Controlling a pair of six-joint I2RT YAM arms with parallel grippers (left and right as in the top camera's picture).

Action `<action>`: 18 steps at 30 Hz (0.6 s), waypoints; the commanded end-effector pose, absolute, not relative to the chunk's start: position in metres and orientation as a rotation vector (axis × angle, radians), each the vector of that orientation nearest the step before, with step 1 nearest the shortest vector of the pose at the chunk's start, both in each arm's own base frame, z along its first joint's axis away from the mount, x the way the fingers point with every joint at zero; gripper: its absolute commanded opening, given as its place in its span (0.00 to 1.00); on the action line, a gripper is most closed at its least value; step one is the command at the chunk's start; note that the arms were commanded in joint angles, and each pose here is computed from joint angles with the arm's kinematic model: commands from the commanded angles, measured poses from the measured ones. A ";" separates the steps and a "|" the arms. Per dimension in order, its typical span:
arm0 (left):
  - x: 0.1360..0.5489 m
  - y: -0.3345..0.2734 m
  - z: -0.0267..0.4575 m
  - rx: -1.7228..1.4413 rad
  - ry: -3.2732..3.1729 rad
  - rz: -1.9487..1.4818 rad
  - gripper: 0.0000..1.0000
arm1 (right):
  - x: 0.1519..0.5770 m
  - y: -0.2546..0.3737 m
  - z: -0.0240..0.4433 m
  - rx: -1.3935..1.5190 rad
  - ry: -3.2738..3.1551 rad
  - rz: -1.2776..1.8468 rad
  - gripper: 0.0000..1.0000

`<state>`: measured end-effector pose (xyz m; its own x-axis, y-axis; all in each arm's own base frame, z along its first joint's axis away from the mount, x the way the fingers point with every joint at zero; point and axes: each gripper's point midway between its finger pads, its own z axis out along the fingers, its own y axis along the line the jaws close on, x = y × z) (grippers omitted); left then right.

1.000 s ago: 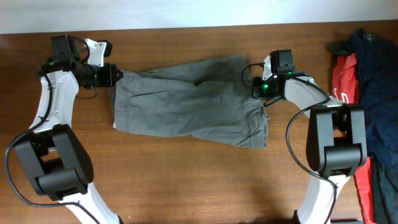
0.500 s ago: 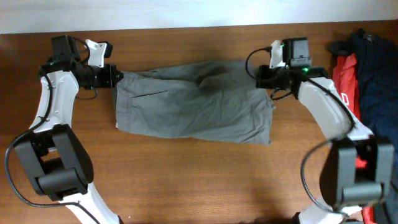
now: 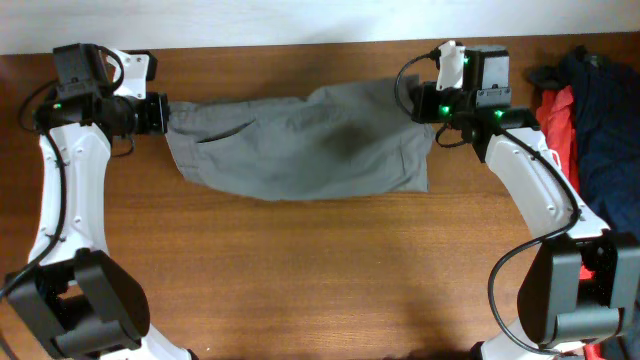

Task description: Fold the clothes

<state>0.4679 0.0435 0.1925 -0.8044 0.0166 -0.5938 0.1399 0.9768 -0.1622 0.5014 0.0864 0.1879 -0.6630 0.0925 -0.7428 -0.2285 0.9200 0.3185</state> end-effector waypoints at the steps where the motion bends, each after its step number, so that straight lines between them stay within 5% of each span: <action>1: 0.464 0.063 0.195 0.048 2.522 -0.149 0.00 | 0.505 0.093 0.213 -0.102 2.161 0.534 0.04; 9: 0.473 0.070 0.189 0.054 2.509 -0.100 0.10 | 0.515 0.093 0.193 -0.098 2.180 0.536 0.04; 18: 0.516 0.066 0.178 0.102 2.395 -0.133 0.00 | 0.542 0.099 0.140 -0.083 2.194 0.574 0.04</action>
<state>0.5054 0.0692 0.2006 -0.7184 0.0384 -0.6946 0.0900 0.9952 -0.0381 0.5376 0.0935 0.1552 -0.6236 0.1166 -0.7730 -0.2565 0.9035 0.3432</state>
